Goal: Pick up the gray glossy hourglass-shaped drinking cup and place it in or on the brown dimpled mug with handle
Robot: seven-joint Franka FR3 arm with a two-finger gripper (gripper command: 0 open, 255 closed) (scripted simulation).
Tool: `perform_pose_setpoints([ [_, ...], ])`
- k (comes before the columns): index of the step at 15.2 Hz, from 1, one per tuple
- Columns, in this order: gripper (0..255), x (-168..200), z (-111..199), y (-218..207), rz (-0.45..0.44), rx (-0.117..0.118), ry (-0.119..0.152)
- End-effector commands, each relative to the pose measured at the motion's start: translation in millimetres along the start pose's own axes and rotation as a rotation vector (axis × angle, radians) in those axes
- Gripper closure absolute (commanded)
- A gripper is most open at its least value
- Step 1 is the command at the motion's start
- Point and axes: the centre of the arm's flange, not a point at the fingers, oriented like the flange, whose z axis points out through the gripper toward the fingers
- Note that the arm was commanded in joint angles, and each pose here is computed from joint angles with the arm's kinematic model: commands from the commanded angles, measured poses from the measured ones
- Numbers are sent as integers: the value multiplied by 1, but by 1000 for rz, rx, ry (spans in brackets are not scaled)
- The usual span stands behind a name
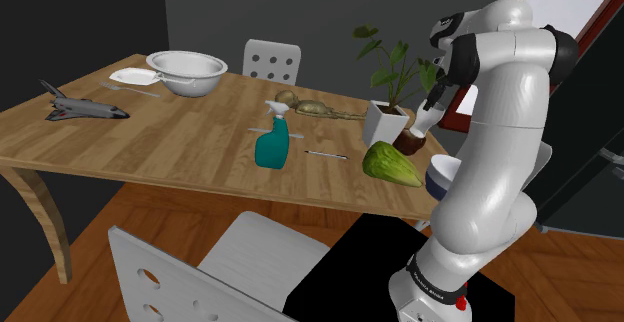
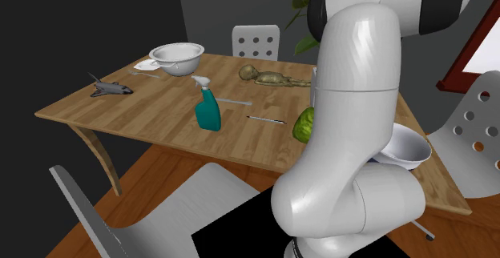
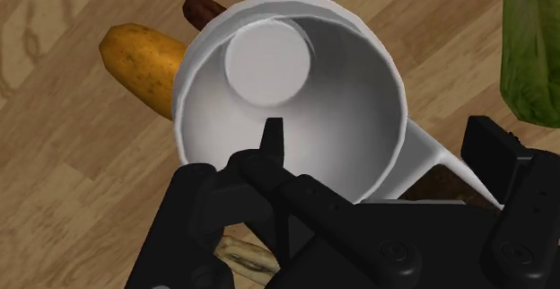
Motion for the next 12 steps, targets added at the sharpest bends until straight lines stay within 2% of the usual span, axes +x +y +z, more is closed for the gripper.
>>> perform_pose_setpoints([
  [1,0,0,0,0,0,0,0],
  [5,0,0,-50,0,0,0,0],
  [12,0,0,-50,0,0,0,0],
])
